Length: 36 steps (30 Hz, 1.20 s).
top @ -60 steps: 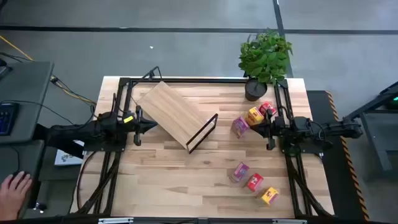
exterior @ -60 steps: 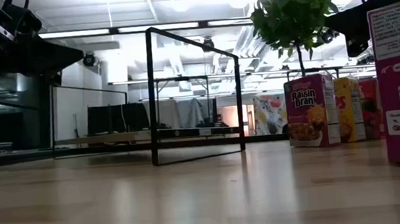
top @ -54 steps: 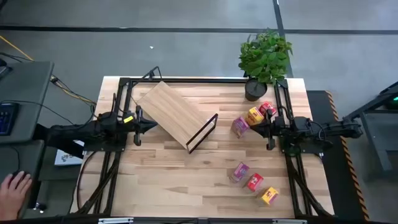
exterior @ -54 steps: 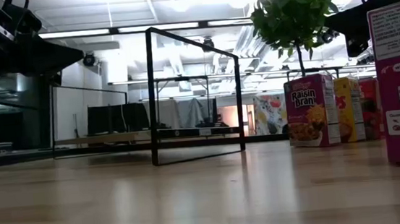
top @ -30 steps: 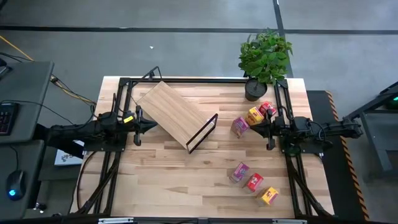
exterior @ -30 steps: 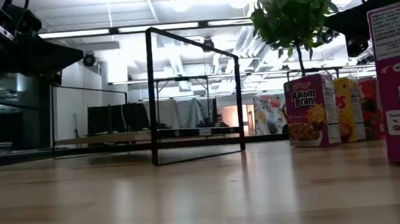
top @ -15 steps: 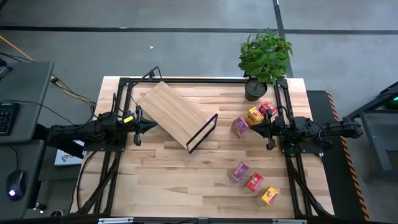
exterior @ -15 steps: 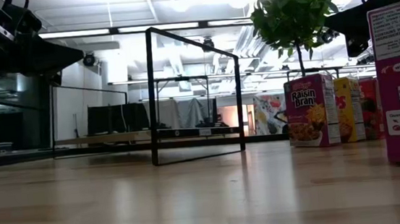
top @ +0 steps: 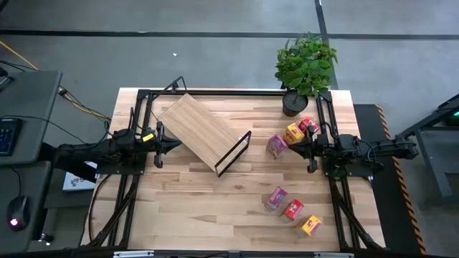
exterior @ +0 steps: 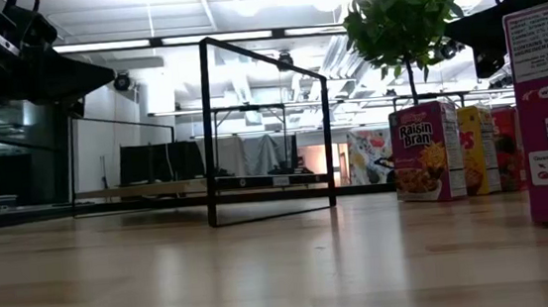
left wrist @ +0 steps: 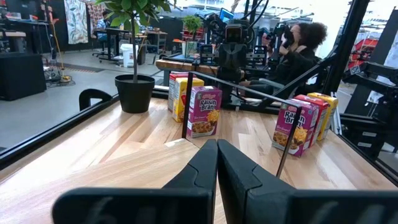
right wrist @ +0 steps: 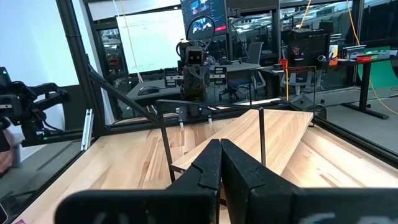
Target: Stack cereal on shelf
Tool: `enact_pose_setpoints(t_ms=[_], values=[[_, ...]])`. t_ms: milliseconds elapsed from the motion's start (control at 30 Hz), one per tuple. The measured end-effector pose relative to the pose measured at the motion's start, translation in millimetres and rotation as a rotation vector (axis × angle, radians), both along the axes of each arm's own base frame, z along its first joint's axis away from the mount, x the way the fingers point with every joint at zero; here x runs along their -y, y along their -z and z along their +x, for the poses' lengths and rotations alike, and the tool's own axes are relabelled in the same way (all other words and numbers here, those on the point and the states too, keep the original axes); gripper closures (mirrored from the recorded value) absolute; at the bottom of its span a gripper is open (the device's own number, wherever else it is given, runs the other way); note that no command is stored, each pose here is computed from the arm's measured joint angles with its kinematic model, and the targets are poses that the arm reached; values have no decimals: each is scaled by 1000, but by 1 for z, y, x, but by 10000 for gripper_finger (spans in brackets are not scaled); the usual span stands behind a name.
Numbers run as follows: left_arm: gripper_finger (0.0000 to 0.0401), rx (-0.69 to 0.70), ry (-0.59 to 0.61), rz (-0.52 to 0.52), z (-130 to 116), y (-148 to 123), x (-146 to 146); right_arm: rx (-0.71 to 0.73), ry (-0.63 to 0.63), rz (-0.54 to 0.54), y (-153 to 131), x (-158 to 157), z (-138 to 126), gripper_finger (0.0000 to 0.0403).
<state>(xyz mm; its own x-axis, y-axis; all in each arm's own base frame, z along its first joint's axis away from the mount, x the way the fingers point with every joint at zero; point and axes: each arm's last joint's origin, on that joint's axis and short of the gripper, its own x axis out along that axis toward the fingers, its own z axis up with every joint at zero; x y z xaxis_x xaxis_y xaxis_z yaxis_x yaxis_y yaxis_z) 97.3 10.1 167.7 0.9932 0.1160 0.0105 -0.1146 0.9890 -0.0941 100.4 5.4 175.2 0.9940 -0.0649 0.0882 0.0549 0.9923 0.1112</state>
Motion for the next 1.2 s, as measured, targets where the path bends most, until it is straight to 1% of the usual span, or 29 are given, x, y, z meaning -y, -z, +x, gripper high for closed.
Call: enact_pose_setpoints(t_ms=[1033,1100,1200], values=[[398,0,0,0,0,0,0,1,0,0,0,0,0,402],[398,0,0,0,0,0,0,31,4,20,-3,0,0,402],[398,0,0,0,0,0,0,198,72,67,-19,3,-4,402]])
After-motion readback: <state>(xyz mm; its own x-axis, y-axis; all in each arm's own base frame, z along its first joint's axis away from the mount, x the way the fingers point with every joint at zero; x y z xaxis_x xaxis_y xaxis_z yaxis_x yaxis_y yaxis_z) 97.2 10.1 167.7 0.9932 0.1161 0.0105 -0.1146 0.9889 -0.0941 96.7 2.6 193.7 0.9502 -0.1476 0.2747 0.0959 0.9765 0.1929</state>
